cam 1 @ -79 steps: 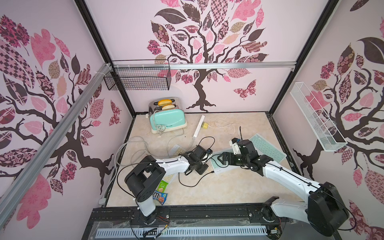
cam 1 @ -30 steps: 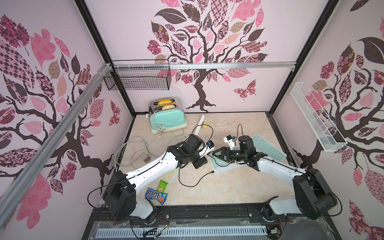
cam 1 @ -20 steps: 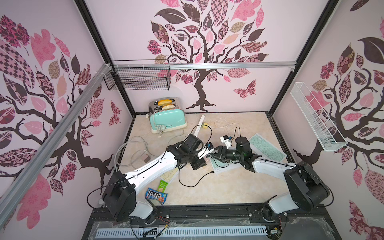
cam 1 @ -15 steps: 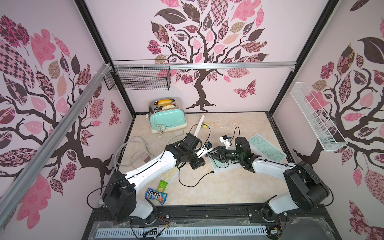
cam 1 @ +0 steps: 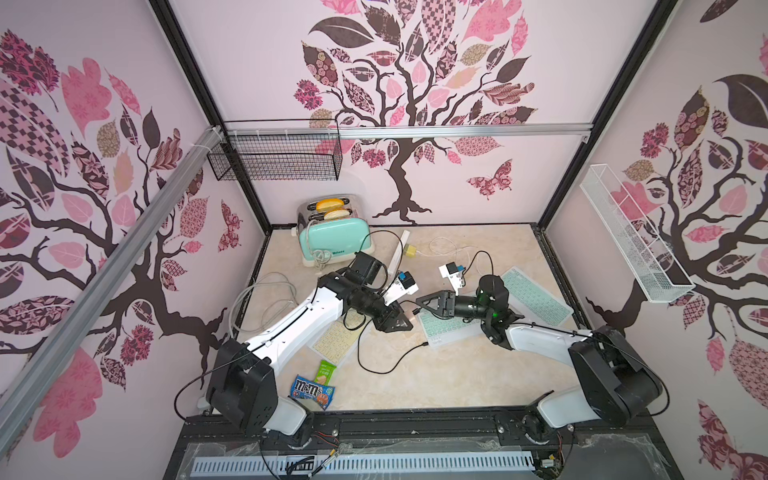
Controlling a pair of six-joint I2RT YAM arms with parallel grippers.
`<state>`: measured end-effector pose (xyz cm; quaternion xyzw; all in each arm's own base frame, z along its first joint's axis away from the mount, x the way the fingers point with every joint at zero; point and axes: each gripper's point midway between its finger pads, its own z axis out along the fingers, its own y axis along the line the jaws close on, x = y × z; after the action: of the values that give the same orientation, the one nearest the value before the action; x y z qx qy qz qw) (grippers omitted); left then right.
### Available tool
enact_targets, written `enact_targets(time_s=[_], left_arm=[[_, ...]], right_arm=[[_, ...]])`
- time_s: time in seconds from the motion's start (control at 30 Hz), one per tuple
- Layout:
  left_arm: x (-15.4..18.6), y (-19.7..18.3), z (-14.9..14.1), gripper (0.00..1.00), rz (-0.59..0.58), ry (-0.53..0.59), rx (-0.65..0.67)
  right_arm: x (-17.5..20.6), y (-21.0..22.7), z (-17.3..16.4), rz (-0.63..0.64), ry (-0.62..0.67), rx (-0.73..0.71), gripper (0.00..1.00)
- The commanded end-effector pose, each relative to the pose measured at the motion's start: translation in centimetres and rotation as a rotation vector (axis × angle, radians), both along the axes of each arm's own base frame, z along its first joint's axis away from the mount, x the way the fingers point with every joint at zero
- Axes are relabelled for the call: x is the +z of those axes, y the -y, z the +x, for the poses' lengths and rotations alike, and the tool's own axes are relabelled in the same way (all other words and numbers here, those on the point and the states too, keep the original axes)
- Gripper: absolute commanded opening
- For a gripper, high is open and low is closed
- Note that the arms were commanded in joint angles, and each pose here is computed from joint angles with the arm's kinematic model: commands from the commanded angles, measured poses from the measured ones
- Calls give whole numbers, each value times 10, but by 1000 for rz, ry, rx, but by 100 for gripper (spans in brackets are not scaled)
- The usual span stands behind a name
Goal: Unplug the wireless keyboard
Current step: Remove the power cord from the plug.
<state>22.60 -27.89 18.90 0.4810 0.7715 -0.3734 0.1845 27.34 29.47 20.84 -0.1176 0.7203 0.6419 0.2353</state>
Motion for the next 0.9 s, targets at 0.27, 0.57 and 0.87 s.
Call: enact_targets(time_s=[0.27,0.57,0.87], left_arm=[[20,6,-1,0,-115,-90,-47],[30,5,4,0,-182,-131,-46],[31,7,5,0,-211,-172,-55]], right_arm=[[19,-9,-21,105,99,102,45],[15,-12,-20,133,62,78,35],[18,-21,-21,176,30,84,10]])
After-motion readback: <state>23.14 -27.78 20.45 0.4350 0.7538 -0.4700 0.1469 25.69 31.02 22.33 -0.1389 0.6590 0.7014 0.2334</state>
